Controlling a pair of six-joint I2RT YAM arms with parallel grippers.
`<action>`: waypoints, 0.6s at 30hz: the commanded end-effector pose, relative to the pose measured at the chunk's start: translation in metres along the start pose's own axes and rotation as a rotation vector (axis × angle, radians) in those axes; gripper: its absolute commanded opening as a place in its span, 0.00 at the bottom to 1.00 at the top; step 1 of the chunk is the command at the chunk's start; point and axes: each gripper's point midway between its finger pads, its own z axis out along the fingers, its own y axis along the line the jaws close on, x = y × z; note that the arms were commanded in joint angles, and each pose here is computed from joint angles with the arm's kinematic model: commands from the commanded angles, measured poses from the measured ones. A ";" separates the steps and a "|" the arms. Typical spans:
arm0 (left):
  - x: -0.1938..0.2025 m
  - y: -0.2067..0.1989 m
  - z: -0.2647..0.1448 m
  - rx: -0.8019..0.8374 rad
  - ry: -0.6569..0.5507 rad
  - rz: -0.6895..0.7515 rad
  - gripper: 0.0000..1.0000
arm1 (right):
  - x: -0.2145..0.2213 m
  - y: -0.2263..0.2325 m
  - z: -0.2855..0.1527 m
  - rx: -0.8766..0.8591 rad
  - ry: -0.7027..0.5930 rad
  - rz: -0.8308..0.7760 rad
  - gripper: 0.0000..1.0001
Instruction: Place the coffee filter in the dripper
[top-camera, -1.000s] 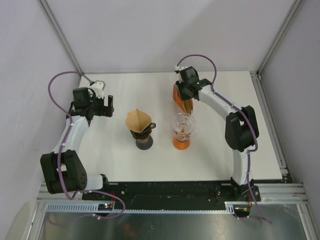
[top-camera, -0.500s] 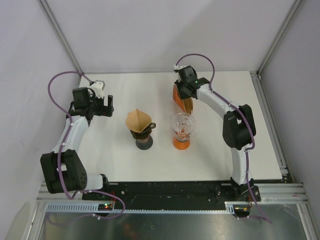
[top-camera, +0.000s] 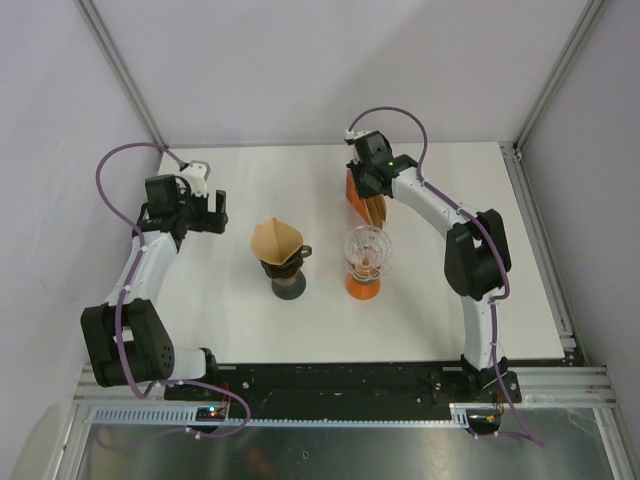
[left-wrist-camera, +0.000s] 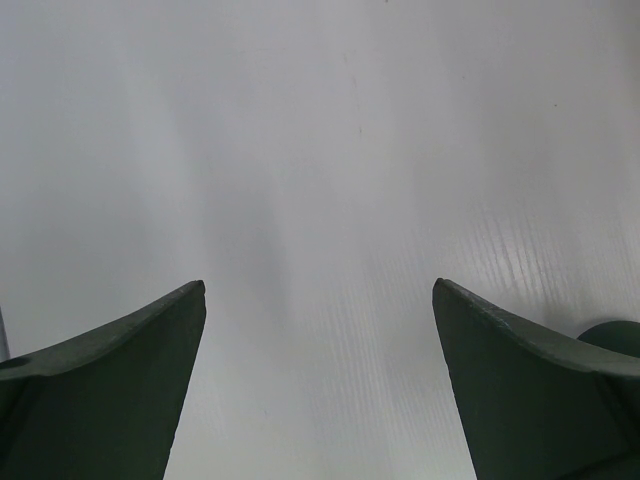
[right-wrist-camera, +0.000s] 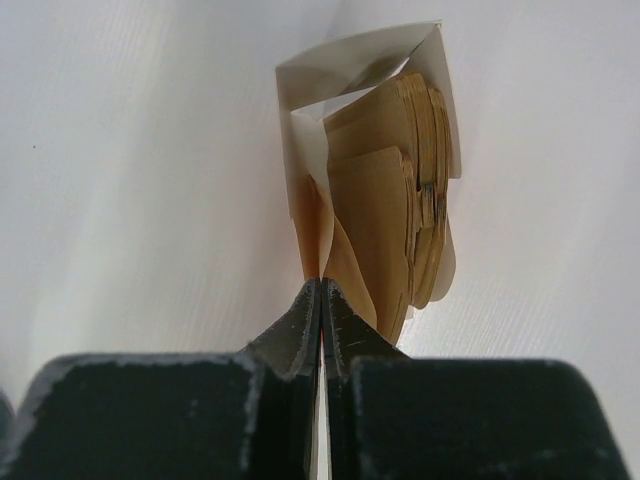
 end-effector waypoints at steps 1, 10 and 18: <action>-0.013 0.003 -0.010 -0.012 -0.053 0.003 1.00 | -0.028 0.001 -0.039 -0.002 -0.085 -0.006 0.00; -0.011 -0.009 -0.019 0.042 -0.042 0.026 1.00 | -0.053 0.001 -0.111 0.011 -0.196 -0.048 0.00; -0.023 -0.028 -0.044 0.095 -0.041 0.085 1.00 | -0.071 0.005 -0.191 -0.035 -0.329 -0.056 0.00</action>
